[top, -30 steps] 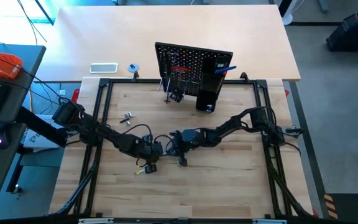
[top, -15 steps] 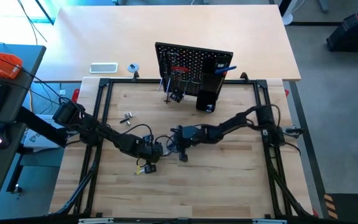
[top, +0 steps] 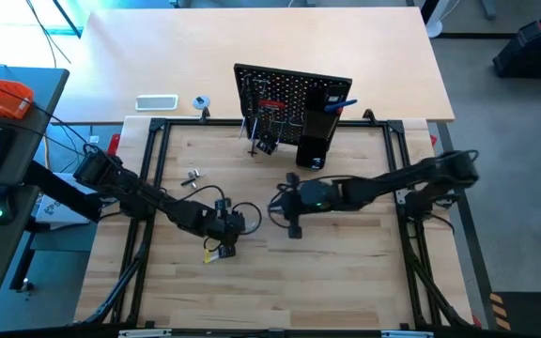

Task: Hang tools onto peg board
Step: Hang the wrench on the peg board

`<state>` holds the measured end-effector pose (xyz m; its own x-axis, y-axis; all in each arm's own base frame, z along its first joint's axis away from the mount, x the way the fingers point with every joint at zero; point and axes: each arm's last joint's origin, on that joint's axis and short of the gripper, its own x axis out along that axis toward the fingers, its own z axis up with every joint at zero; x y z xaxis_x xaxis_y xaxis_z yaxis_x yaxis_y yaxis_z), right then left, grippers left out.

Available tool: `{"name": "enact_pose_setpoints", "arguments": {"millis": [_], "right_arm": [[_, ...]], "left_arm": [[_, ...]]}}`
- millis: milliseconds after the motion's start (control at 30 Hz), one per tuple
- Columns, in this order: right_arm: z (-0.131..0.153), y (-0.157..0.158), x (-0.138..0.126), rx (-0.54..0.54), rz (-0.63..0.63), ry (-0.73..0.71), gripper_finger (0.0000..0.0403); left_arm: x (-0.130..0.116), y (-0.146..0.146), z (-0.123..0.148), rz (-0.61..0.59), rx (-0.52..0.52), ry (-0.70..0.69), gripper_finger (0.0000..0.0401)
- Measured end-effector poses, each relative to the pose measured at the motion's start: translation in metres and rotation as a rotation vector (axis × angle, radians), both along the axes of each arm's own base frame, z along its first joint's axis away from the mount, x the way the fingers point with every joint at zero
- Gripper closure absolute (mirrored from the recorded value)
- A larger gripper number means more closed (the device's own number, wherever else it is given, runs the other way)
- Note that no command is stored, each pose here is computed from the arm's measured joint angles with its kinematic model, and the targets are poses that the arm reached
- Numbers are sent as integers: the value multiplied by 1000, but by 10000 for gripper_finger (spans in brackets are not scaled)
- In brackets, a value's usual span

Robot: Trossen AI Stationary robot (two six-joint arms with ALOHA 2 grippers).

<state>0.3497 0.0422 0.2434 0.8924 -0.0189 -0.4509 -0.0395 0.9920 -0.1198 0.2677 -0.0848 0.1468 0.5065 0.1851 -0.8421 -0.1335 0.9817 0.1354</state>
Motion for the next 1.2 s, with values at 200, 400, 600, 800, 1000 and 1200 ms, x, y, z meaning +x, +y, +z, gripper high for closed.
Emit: {"name": "enact_pose_setpoints", "arguments": {"millis": [200,400,600,800,1000,1200], "right_arm": [[43,4,-33,-52,-73,-59,361],[65,13,-56,-73,-92,-95,361],[67,22,-63,-88,-87,-82,361],[66,24,-64,-95,-100,-70,361],[66,24,-64,-99,-98,-69,361],[65,24,-65,-97,-99,-64,361]], "left_arm": [[-1,11,20,73,170,-110,375],[-6,35,50,207,408,-222,375],[-22,64,88,339,601,-302,375],[-42,87,120,395,631,-355,375],[-48,99,123,374,613,-402,375],[-51,104,92,382,664,-454,375]]}}
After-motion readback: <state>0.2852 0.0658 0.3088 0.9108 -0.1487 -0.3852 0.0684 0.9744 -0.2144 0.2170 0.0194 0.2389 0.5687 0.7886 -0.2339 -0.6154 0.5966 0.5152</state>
